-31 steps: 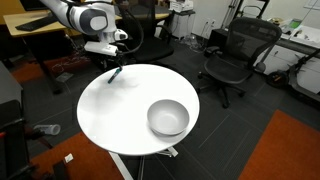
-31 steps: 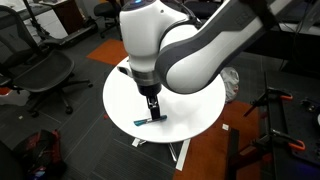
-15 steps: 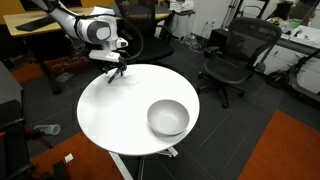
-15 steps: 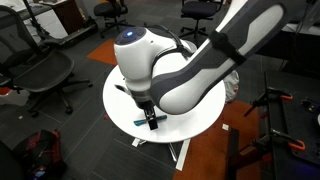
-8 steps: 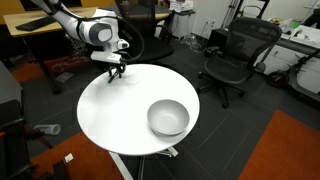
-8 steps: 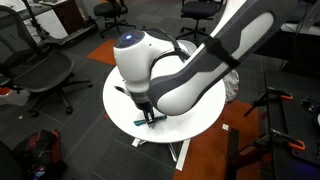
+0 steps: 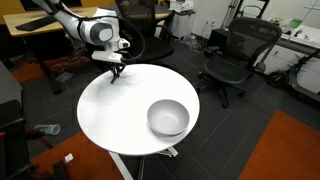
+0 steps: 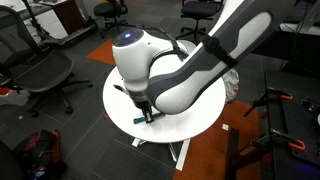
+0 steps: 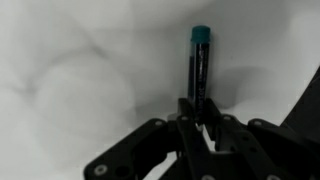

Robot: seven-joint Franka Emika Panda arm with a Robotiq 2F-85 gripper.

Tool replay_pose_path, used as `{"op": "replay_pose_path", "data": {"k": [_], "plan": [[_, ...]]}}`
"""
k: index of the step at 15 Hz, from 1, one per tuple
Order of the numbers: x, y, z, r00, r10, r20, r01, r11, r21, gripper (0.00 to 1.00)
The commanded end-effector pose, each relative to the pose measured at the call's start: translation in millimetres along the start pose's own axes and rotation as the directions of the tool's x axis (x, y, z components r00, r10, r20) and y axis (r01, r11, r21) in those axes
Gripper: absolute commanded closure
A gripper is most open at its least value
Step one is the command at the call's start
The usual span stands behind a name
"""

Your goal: Put the blue marker inside the grey bowl

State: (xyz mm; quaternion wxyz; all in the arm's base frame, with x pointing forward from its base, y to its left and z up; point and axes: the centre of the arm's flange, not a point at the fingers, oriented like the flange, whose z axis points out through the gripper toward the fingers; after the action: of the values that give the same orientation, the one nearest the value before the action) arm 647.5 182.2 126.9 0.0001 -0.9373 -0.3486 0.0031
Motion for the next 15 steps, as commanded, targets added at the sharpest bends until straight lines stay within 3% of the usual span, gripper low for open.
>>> {"op": "replay_pose_path", "data": {"k": [1, 8, 15], "plan": [[-2.2, 2.9, -15.9, 0.999, 0.038, -0.007, -0.038, 0.999, -0.029, 0.95], [-16.7, 26.2, -77.3, 0.986, 0.155, -0.053, -0.16, 0.981, -0.111, 0.95], [-43.8, 62.6, -152.5, 0.944, 0.301, -0.136, -0.324, 0.923, -0.206, 0.95]]}}
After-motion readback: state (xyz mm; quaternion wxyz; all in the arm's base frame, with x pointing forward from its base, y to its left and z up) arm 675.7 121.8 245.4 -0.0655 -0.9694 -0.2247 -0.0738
